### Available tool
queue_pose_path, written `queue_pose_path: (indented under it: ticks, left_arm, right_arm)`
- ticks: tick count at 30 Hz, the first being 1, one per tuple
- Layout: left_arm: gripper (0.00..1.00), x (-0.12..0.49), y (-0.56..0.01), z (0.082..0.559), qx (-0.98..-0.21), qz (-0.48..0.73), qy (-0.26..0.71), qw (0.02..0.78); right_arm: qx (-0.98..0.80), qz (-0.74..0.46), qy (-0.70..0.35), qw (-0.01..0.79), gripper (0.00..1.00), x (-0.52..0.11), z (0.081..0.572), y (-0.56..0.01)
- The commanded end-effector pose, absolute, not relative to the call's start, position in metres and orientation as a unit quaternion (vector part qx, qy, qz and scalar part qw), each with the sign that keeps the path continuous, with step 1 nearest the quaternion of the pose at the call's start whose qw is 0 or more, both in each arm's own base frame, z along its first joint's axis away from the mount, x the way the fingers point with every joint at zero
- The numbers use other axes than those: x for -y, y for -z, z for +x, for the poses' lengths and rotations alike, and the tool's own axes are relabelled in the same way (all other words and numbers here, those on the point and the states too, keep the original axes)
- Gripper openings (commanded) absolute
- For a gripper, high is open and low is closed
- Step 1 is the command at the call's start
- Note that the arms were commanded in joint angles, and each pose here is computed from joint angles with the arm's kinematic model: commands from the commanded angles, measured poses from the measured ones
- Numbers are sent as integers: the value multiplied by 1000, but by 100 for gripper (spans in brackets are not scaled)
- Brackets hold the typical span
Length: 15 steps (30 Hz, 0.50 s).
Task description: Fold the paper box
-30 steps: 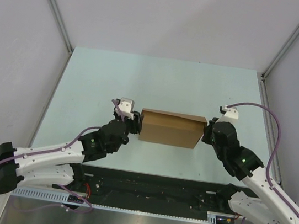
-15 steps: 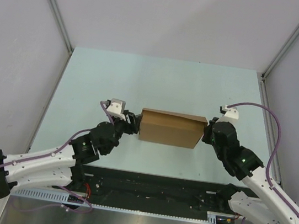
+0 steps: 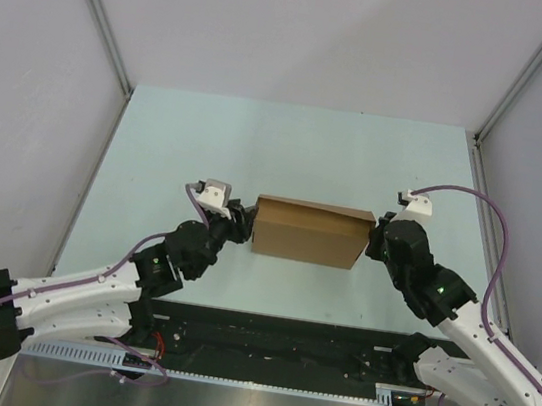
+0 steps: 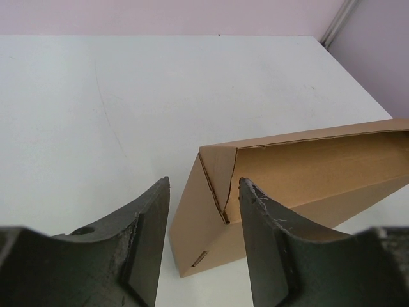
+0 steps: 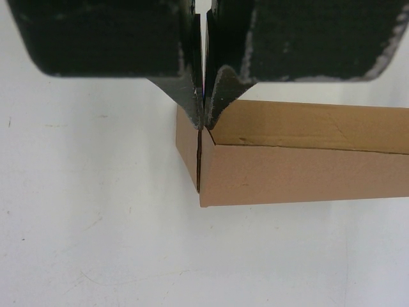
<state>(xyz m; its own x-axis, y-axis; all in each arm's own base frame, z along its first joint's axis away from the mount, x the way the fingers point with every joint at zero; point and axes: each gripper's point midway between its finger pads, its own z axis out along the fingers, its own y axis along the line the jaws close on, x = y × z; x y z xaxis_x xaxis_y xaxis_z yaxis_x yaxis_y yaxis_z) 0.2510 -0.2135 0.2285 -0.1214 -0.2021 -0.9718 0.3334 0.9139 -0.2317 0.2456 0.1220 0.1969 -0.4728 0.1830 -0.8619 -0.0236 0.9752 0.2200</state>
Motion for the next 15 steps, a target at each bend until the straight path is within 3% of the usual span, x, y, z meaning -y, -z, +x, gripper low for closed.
queue_pose_path:
  ticks: [1,6,15]
  left_arm:
    - [53,217,-241,254,-704,49,213,676]
    - [52,217,-238,258,-706,50,209,675]
    - [37,216,-233,267,-710,42,203,673]
  right_arm:
    - [-873,39,-72,482,0,-114,238,-177]
    - [-874,39,-70,480,0,-114,238,-175]
    - [-874,36,-69,480,0,-114,237,-175]
